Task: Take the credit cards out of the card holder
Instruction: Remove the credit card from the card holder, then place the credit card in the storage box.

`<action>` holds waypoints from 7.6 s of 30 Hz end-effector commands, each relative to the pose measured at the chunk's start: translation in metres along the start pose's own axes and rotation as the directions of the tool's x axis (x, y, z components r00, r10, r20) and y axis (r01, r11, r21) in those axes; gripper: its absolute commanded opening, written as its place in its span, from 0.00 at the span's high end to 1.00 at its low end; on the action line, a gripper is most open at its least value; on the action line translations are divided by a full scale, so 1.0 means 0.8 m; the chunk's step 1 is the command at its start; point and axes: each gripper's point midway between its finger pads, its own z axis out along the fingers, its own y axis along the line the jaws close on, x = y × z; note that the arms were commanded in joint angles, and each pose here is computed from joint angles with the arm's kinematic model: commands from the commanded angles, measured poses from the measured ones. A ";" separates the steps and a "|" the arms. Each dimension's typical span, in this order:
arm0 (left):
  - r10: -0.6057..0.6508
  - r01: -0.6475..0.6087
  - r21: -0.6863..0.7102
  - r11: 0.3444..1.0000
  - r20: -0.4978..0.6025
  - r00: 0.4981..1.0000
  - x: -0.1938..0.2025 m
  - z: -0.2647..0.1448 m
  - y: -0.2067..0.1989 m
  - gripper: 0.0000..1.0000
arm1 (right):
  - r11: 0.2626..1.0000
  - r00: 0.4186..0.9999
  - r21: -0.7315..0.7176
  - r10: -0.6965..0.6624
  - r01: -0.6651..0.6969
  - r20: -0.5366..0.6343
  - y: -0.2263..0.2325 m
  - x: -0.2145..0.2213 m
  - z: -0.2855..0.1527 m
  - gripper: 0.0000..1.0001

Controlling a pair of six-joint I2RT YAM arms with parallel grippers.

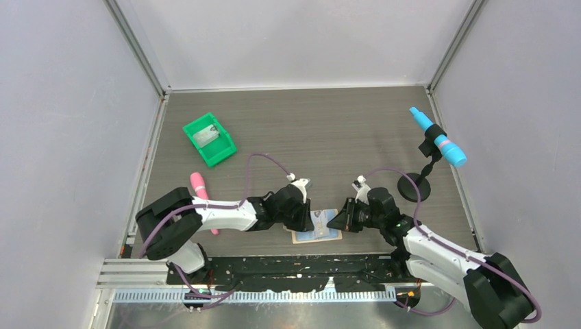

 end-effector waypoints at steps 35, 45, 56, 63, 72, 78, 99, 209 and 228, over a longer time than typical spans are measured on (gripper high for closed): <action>-0.122 0.067 0.210 0.975 0.266 0.956 -0.086 -0.115 -0.071 0.35 | 0.937 0.942 -0.349 0.104 0.014 0.318 0.118 -0.080 -0.057 0.95; -0.230 0.106 0.404 0.909 0.274 0.934 -0.094 -0.128 -0.106 0.41 | 0.869 0.925 -0.493 0.145 0.050 0.351 0.147 -0.080 -0.084 0.95; -0.292 0.124 0.546 0.828 0.233 0.928 -0.091 -0.130 -0.116 0.98 | 0.867 0.957 -0.482 0.022 0.126 0.289 0.146 -0.056 -0.075 0.77; -0.252 0.100 0.525 0.845 0.227 0.941 -0.072 -0.130 -0.097 1.00 | 0.896 0.951 -0.359 -0.176 0.261 0.253 0.132 -0.049 -0.064 0.59; -0.065 -0.036 0.462 0.886 0.201 0.977 -0.027 -0.156 -0.073 1.00 | 0.857 0.910 -0.311 -0.364 0.411 0.200 0.155 -0.054 -0.084 0.26; 0.029 -0.102 0.487 0.868 0.156 0.987 0.001 -0.170 -0.072 1.00 | 0.791 0.872 -0.369 -0.465 0.487 0.153 0.185 -0.058 -0.094 0.24; 0.120 -0.164 0.547 0.821 0.115 0.986 0.006 -0.166 -0.091 1.00 | 0.827 0.910 -0.434 -0.412 0.357 -0.038 0.157 -0.038 -0.045 0.43; -0.391 0.593 -0.162 0.789 0.612 0.687 -0.280 -0.369 0.300 1.00 | 0.899 0.941 -0.409 -0.010 0.157 0.338 0.149 -0.075 -0.079 0.04; -0.494 0.688 -0.216 0.693 0.553 0.671 -0.347 -0.338 0.425 1.00 | 0.915 0.947 -0.356 -0.073 0.188 0.313 0.144 -0.080 -0.064 0.04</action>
